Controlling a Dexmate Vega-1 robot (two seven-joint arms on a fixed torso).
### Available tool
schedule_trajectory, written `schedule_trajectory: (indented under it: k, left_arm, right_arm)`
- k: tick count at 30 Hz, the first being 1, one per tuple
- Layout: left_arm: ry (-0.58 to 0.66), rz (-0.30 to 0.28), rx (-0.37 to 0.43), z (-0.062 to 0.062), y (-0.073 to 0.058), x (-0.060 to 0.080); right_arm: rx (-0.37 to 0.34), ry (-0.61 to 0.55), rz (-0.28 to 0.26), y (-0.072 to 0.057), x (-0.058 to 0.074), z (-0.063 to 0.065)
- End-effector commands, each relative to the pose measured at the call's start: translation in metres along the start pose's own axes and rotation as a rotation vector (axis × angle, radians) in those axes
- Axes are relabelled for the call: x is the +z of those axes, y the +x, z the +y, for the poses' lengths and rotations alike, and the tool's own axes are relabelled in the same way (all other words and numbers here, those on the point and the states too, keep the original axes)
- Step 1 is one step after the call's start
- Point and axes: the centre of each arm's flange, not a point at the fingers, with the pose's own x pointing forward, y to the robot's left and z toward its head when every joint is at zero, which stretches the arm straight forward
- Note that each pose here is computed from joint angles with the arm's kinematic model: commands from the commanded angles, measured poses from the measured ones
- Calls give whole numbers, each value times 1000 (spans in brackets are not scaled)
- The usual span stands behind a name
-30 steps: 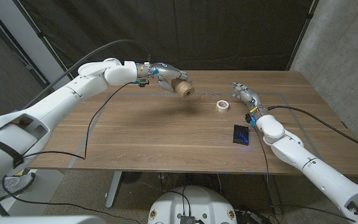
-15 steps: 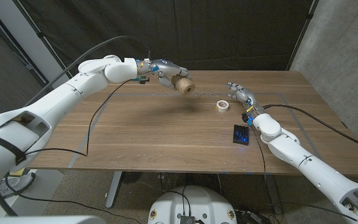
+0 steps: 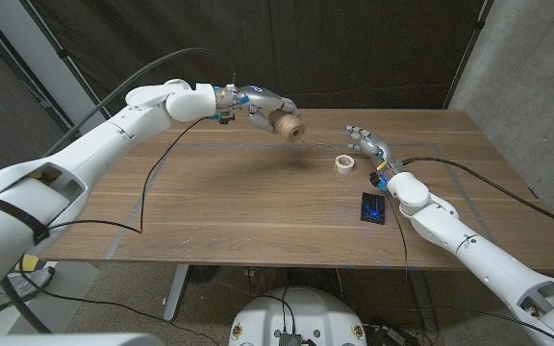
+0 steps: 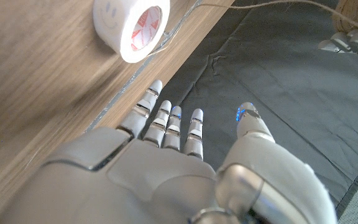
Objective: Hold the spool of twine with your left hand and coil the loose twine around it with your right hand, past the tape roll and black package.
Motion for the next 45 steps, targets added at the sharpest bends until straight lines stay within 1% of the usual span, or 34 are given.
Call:
schedule_trajectory:
  k: [1,9,19,26,33,37,45]
  left_arm:
    - [10,-9,9,6,5,-3]
    - [16,-6,13,9,6,-4]
    - [6,9,27,10,7,-6]
    - [-12,36,36,9,6,-8]
    - [-45,63,66,7,5,-8]
    - [-57,74,83,7,7,-8]
    - [-88,96,116,8,11,-9]
  right_arm:
    - [-40,-42,8,-1,10,7]
    - [-26,-44,2,-1,13,10]
    - [0,-54,-1,1,16,14]
    - [10,-54,-1,1,16,14]
    - [24,-68,-1,1,16,12]
    - [34,-72,5,1,14,12]
    - [76,-74,2,2,12,14]
